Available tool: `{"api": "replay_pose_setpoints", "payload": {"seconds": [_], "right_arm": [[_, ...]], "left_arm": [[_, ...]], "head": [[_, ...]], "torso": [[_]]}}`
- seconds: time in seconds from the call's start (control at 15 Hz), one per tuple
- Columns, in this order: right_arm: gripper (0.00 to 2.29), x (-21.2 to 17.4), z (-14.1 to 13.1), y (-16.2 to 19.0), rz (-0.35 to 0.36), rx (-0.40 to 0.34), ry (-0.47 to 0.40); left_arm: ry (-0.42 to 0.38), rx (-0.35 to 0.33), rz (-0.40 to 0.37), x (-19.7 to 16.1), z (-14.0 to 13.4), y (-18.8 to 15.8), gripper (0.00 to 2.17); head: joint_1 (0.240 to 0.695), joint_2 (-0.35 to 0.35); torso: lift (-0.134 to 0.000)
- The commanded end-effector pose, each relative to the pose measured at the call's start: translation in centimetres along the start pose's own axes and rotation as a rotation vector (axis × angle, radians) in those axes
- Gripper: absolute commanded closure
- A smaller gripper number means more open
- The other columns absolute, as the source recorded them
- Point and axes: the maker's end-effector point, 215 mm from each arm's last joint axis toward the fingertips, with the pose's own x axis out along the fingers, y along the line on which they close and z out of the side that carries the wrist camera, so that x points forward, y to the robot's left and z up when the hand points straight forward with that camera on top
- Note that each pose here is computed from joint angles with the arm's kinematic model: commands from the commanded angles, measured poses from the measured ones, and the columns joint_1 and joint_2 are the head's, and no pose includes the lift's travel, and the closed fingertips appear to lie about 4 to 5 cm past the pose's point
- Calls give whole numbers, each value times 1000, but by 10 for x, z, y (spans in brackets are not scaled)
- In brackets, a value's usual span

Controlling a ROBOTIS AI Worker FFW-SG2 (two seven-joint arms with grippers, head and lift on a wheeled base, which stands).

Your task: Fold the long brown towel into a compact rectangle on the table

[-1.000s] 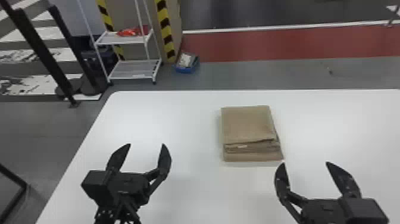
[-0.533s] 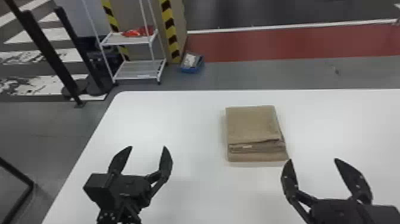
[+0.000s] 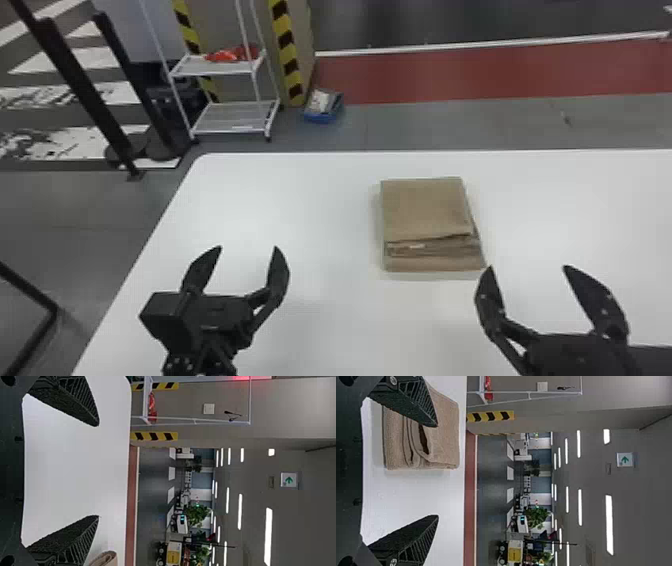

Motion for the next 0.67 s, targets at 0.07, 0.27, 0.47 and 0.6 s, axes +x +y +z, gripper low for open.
{"api": "replay_pose_setpoints", "payload": {"seconds": [0.07, 0.27, 0.47, 0.6], "right_arm": [[66, 0, 1, -1, -4, 0, -4], [66, -1, 0, -1, -6, 0, -3], [66, -1, 2, -2, -7, 0, -10], [66, -1, 2, -2, -7, 0, -10]], "left_arm": [[-1, -1, 1, 0, 0, 0, 39], [-1, -1, 1, 0, 0, 0, 39], [1, -2, -1, -1, 0, -1, 39], [1, -2, -1, -1, 0, -1, 39]], "head": [[695, 164], [695, 163], [695, 163], [695, 162]], "torso": [[-121], [-121], [-121], [-121]]}}
